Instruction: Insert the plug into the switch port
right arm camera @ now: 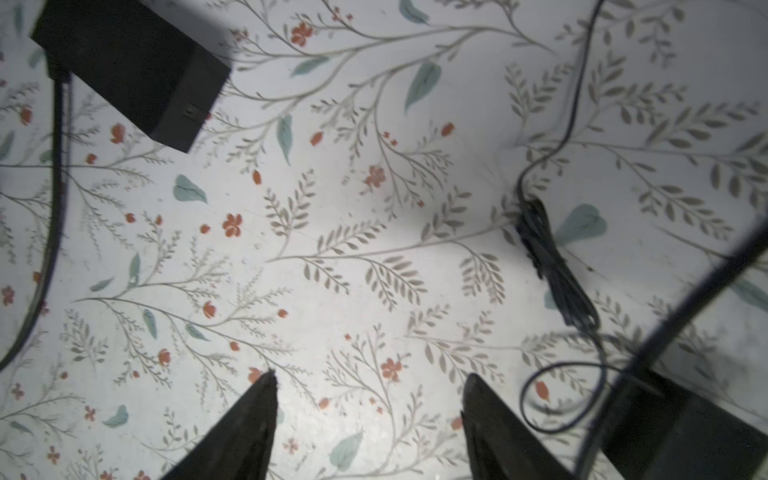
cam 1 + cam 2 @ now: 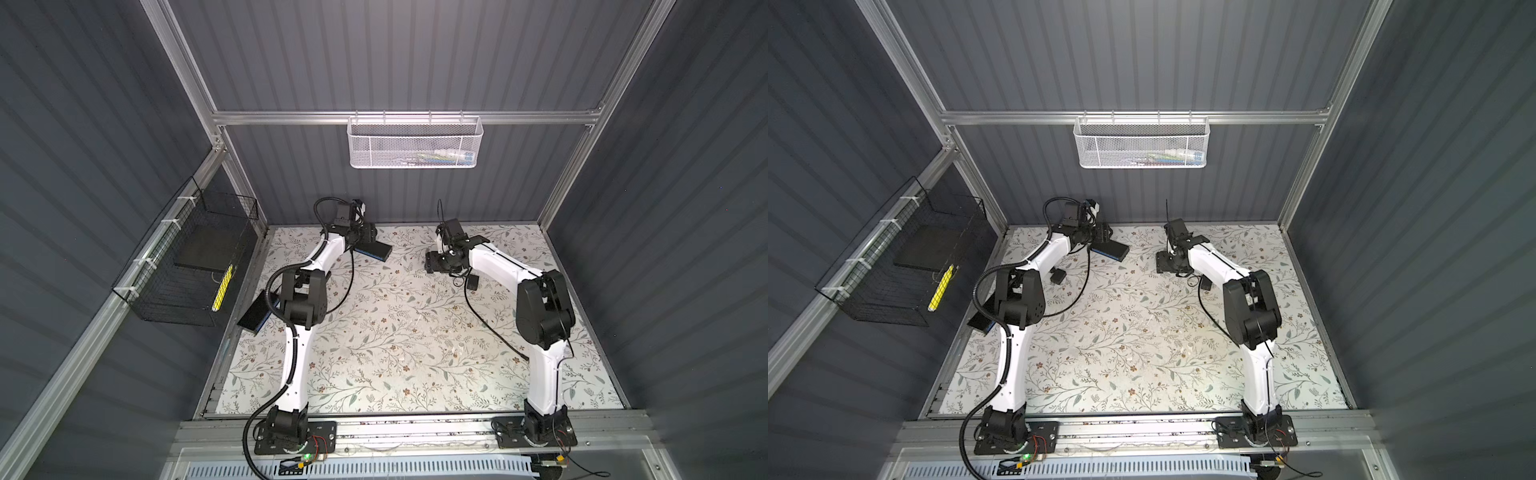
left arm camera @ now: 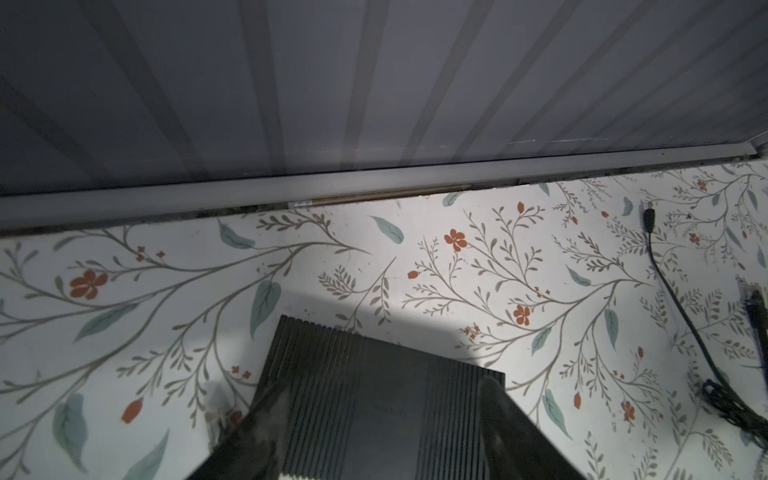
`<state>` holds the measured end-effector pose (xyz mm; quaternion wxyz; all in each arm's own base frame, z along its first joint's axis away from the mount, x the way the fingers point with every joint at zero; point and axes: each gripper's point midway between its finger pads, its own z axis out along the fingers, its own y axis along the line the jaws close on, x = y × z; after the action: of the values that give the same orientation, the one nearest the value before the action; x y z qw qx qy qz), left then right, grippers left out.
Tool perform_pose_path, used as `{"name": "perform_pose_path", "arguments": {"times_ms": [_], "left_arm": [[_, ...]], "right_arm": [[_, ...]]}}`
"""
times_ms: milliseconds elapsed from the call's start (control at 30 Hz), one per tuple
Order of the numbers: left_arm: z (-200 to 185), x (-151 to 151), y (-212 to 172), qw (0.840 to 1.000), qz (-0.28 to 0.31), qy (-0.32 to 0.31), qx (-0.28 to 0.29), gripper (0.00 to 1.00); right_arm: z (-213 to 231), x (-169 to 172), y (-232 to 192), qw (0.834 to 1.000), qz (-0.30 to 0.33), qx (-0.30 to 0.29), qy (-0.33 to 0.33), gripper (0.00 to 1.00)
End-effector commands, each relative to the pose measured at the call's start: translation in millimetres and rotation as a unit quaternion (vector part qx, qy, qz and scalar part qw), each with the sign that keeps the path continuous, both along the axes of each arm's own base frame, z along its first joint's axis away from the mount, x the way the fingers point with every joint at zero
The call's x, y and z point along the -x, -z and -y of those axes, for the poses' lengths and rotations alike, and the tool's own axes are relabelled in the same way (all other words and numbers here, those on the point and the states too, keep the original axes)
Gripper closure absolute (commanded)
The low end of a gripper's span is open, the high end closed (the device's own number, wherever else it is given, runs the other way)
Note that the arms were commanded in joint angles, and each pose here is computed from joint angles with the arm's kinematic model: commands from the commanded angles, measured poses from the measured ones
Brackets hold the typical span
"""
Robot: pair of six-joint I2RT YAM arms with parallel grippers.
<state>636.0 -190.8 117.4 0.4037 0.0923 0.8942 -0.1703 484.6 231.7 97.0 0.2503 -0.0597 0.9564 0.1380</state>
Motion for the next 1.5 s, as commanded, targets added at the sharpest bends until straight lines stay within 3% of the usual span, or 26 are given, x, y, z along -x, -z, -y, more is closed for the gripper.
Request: {"name": "perform_pose_path", "arguments": {"times_ms": [0,167,533,833,1467], "left_arm": [[-9,-8,10,1.000,0.002,0.005,-0.003,0.20],[-27,-18,21,1.000,-0.011,0.001,0.026,0.18],[-16,-22,31,0.995,-0.023,0.053,0.084,0.15],[-3,-18,42,0.989,-0.034,0.080,0.119,0.15],[10,2,47,0.983,-0.049,0.100,0.144,0.15]], "right_arm": [[-32,-23,-6,0.998,0.021,-0.064,0.009,0.27],[-69,-46,-18,0.990,0.050,-0.135,0.001,0.24],[-138,-97,-17,0.968,0.061,-0.244,0.006,0.21],[-146,-115,6,0.957,0.052,-0.282,0.044,0.22],[-146,-115,25,0.931,0.022,-0.352,0.096,0.23]]}}
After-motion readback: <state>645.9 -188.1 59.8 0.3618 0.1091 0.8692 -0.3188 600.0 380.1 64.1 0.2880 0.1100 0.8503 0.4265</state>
